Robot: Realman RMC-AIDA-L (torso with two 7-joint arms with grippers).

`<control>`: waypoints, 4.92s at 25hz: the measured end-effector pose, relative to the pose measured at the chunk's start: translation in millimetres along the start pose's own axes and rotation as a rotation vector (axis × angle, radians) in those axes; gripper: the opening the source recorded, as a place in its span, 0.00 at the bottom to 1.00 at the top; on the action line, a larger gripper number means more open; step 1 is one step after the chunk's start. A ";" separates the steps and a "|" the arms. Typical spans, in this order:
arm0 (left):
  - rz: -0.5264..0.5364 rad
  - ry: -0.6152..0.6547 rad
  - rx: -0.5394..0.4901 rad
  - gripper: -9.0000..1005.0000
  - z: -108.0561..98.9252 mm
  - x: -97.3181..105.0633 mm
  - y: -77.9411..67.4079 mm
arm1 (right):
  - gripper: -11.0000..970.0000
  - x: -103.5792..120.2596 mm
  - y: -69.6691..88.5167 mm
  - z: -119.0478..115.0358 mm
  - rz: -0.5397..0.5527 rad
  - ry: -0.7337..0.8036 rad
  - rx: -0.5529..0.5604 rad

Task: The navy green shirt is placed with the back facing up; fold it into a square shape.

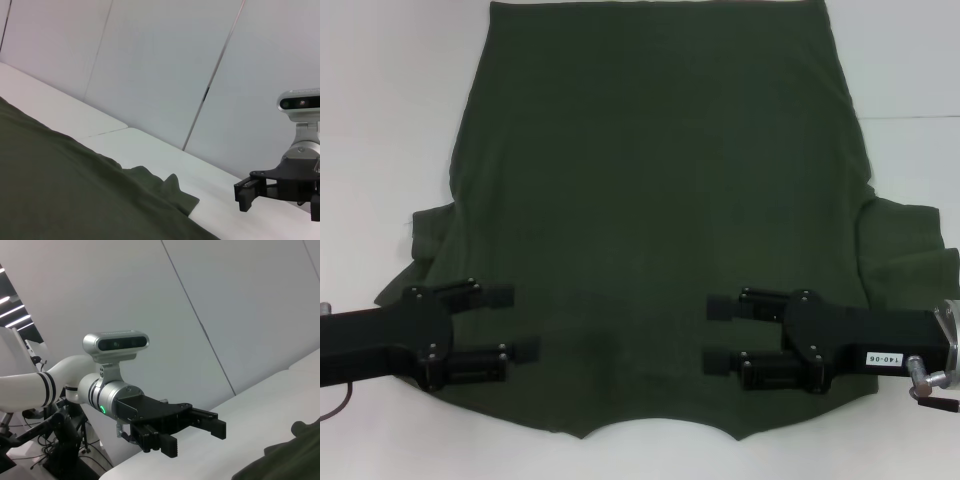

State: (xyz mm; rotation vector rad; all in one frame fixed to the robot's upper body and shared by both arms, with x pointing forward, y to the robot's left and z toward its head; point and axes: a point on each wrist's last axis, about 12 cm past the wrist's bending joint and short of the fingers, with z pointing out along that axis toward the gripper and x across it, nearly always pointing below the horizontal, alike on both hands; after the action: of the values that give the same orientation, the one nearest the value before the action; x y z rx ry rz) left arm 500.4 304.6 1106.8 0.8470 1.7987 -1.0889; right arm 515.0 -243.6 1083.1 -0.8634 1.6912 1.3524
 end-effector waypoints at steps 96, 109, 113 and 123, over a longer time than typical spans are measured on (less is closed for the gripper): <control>-0.348 0.010 -0.716 0.87 26.5 23.3 95.9 | 0.88 -9.7 -1.7 3.1 0.136 -0.142 0.006; -0.342 0.020 -0.703 0.85 29.8 22.8 94.7 | 0.88 -9.7 -2.6 3.1 0.137 -0.142 0.013; -0.339 0.019 -0.702 0.84 30.2 21.8 94.9 | 0.88 -9.9 -3.1 2.8 0.137 -0.143 0.017; -0.329 0.023 -0.727 0.78 25.6 19.3 98.3 | 0.88 -10.4 -3.6 1.8 0.136 -0.151 0.023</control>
State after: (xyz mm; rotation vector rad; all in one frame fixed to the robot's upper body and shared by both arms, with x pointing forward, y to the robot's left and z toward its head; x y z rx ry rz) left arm 584.6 322.1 1049.4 0.1298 2.1814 -0.5250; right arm 523.2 -242.2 1090.5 -0.6261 1.6689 1.4486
